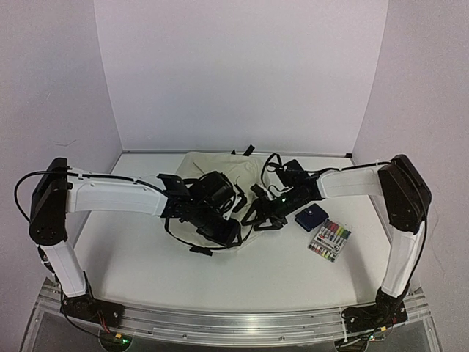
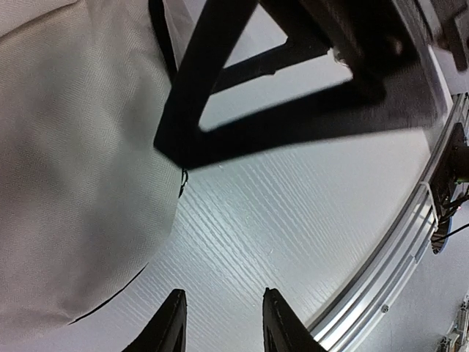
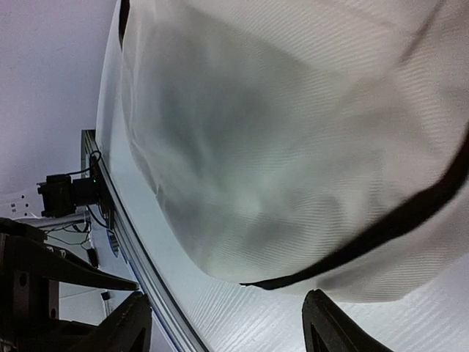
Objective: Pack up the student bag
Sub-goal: Zip the student bag at the center of the board.
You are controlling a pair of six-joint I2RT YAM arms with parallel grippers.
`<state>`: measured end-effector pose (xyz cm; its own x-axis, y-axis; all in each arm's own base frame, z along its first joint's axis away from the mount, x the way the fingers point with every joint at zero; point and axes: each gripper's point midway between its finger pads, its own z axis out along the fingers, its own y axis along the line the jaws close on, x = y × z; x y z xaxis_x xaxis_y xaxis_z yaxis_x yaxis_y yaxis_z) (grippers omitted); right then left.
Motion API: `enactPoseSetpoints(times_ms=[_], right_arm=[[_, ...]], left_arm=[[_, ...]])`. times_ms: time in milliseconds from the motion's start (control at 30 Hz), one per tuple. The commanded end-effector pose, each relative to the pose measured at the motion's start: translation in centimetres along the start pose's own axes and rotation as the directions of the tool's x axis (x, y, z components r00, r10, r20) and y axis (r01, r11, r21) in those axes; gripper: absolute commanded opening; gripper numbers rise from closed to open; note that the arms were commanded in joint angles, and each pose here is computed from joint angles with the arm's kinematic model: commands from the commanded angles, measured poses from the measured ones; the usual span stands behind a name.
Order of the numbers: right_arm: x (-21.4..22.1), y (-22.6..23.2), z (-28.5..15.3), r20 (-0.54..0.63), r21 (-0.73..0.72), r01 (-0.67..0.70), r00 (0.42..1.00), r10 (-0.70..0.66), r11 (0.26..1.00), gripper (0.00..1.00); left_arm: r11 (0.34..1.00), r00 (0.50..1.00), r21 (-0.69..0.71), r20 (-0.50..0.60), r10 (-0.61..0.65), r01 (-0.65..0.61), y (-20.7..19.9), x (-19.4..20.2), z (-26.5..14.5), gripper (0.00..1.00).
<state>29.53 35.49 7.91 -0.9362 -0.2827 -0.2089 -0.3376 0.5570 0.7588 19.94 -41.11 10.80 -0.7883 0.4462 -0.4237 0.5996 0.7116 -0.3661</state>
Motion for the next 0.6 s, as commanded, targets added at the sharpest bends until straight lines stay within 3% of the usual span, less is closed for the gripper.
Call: enactPoseSetpoints(times_ms=[0,233,400,567], right_arm=[[1.3,-0.7,2.2,-0.053,0.008,0.008,0.999,-0.008,1.0,0.7],[0.6,-2.4,3.6,-0.054,0.053,-0.02,0.998,0.023,0.998,0.6],[0.6,-2.4,3.4,-0.05,0.056,-0.02,0.998,0.022,0.998,0.59],[0.9,-2.5,2.9,-0.039,0.076,0.008,0.999,-0.005,0.997,0.62]], left_arm=[[0.998,0.998,0.041,-0.047,-0.041,0.043,-0.5,1.3,0.9,0.37],[0.996,0.992,-0.018,-0.082,-0.094,0.093,1.5,2.6,3.6,0.43],[0.994,0.99,0.018,-0.093,-0.103,0.105,1.1,1.8,5.0,0.44],[0.99,0.988,-0.029,-0.069,-0.137,0.135,2.7,1.5,5.6,0.57]])
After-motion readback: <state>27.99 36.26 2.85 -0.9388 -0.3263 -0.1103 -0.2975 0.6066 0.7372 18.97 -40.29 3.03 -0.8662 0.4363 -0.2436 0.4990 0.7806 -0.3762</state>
